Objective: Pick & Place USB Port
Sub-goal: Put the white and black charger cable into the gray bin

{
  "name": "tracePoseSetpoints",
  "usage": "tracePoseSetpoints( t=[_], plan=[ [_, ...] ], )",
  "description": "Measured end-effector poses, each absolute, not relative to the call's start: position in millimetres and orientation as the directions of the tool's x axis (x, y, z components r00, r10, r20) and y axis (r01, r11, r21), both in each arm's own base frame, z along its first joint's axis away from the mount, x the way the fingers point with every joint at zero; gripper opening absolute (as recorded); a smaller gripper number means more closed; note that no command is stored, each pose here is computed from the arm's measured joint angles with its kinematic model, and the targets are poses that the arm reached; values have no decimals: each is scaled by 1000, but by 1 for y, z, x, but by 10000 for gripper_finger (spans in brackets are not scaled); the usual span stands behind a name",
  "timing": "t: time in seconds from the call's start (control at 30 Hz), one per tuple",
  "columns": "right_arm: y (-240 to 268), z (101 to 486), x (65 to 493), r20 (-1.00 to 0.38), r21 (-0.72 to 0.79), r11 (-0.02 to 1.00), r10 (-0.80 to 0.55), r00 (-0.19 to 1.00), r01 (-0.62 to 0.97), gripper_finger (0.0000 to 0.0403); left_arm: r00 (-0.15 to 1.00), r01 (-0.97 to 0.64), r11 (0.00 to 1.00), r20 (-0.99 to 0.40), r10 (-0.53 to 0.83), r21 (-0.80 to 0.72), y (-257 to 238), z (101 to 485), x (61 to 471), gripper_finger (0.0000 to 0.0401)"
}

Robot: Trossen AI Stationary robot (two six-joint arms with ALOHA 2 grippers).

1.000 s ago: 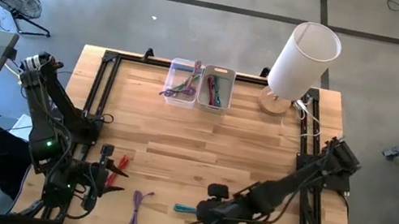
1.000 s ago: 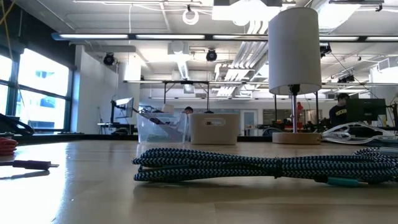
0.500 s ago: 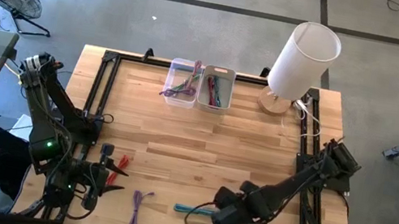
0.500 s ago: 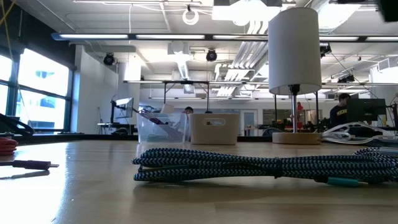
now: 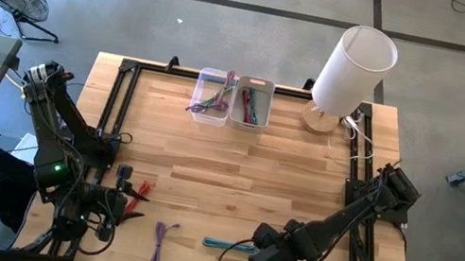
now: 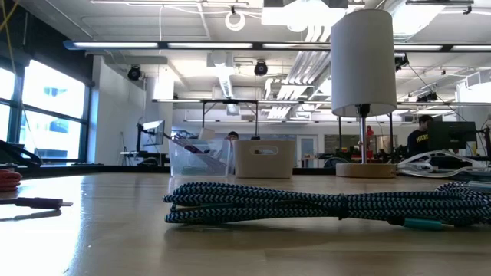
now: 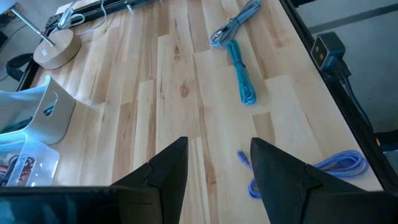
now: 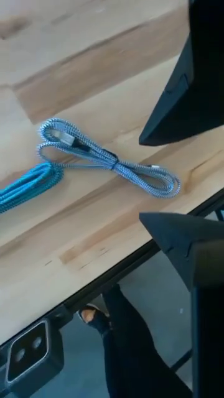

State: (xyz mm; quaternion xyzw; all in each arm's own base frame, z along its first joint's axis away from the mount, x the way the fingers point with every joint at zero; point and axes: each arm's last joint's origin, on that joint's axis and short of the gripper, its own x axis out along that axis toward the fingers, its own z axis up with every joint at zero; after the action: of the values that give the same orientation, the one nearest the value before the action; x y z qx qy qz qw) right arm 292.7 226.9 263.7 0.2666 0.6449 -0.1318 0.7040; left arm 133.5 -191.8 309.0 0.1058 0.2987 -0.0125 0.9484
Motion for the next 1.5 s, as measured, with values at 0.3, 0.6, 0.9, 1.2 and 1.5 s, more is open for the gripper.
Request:
tracePoseSetpoints(
  t=[0.3, 0.6, 0.9, 1.2, 1.5],
  plan=[
    [229, 203, 286, -950, 276, 772, 308, 42, 573, 226, 821, 88, 977, -570, 38, 192, -192, 309, 133, 169],
    [218, 144, 274, -929, 334, 691, 357, 98, 642, 226, 821, 87, 977, -570, 39, 192, -192, 309, 133, 169],
    [213, 136, 268, -937, 318, 709, 337, 94, 629, 226, 822, 85, 976, -568, 44, 198, -191, 309, 133, 169],
    [206, 133, 264, -964, 245, 773, 261, 57, 585, 86, 823, 82, 977, -566, 46, 199, -191, 309, 133, 169],
    [203, 137, 275, -952, 302, 802, 282, 118, 516, 8, 824, 81, 976, -565, 48, 200, -191, 309, 133, 169]
  ],
)
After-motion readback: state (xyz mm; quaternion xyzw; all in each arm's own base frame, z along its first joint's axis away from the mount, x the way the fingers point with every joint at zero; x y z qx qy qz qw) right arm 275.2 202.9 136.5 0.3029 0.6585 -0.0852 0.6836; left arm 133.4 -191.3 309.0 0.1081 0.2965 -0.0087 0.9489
